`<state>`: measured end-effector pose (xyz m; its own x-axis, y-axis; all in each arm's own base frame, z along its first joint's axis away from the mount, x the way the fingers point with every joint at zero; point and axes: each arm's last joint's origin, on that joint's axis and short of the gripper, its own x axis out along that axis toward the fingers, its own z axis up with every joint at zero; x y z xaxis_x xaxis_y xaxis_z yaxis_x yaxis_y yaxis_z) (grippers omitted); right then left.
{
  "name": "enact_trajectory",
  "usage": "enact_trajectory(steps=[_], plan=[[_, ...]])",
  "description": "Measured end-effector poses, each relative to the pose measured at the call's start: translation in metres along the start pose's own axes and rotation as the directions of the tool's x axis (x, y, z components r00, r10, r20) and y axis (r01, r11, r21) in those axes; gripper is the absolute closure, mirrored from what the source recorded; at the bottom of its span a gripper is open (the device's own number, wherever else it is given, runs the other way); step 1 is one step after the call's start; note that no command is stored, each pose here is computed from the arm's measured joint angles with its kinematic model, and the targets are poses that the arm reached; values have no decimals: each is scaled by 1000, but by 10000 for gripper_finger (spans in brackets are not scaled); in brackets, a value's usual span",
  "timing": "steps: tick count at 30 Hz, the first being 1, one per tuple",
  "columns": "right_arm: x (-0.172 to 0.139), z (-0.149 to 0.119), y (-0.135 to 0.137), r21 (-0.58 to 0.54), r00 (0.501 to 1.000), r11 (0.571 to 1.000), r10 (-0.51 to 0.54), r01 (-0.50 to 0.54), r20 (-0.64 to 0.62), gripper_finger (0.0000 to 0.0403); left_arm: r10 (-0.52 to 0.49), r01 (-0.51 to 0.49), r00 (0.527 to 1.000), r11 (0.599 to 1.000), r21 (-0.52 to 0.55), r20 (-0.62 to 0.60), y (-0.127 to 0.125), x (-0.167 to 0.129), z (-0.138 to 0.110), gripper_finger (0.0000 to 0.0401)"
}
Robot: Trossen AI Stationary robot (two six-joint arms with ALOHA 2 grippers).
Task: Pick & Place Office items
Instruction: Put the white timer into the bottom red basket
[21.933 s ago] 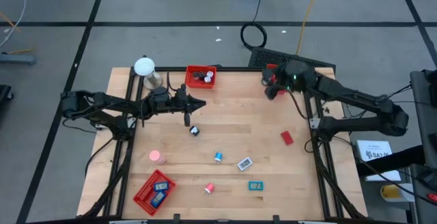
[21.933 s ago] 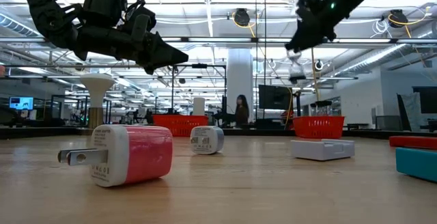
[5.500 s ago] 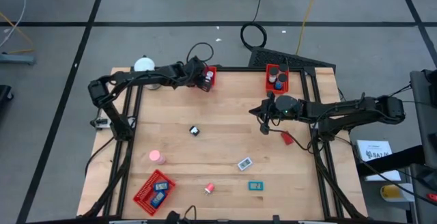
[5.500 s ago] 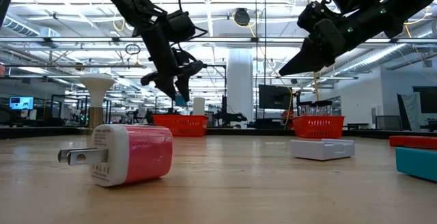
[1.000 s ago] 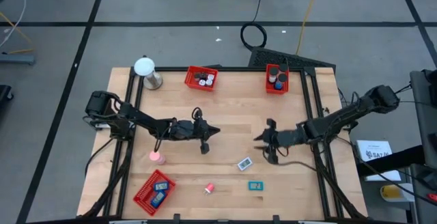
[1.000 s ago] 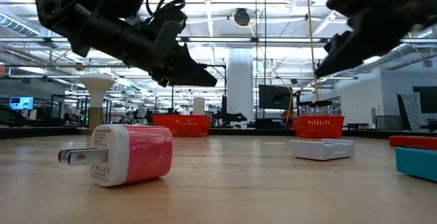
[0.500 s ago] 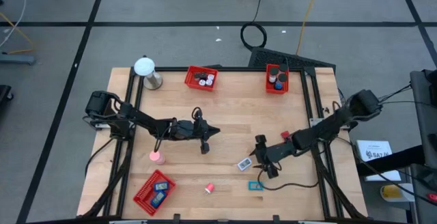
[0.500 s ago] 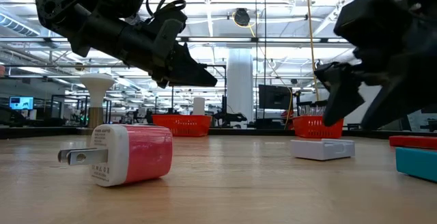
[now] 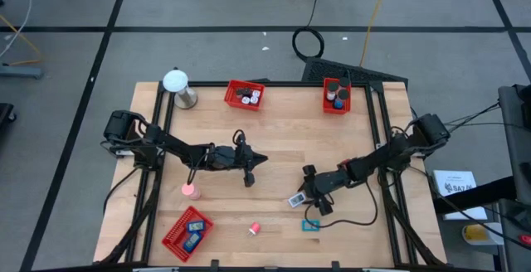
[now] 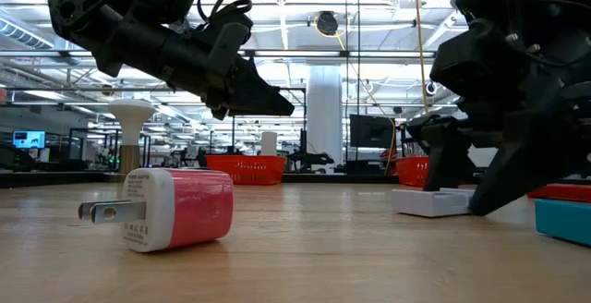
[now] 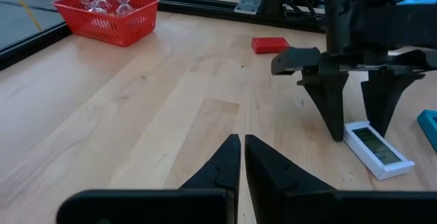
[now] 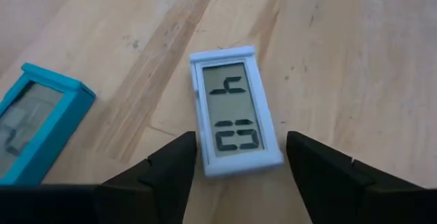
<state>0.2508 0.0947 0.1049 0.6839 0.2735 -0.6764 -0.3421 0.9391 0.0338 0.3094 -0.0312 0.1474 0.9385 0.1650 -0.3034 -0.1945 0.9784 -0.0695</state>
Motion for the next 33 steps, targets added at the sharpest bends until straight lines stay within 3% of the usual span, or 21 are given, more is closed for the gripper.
enact_trajectory(steps=[7, 13, 19, 23, 27, 30, 33], plan=[[2, -1, 0, 40, 1000, 999, -15, 15, -4, 251, 0, 0, 1000, 999, -38, 1, 0, 0, 0, 375], [-7, 5, -4, 131, 999, 991, -28, 24, 23, 253, -39, 39, 999, 990, -134, 1, 3, -1, 5, 375], [-16, 19, -17, 256, 965, 949, -225, 186, 135, 248, -101, 93, 994, 983, -160, -41, -3, -10, 9, 372], [-19, 30, -25, 305, 927, 929, -287, 208, 241, 252, -140, 130, 988, 981, -144, -63, -14, -16, 8, 340], [-23, 40, -32, 333, 879, 918, -332, 217, 343, 251, -176, 174, 983, 984, -40, -48, -24, -26, 15, 292], [-27, 48, -35, 337, 843, 921, -333, 195, 423, 247, -157, 157, 988, 986, 46, -3, -30, -34, 23, 263], [-29, 52, -37, 341, 821, 921, -338, 188, 460, 249, -129, 126, 991, 990, 58, 42, -32, -39, 30, 235]])
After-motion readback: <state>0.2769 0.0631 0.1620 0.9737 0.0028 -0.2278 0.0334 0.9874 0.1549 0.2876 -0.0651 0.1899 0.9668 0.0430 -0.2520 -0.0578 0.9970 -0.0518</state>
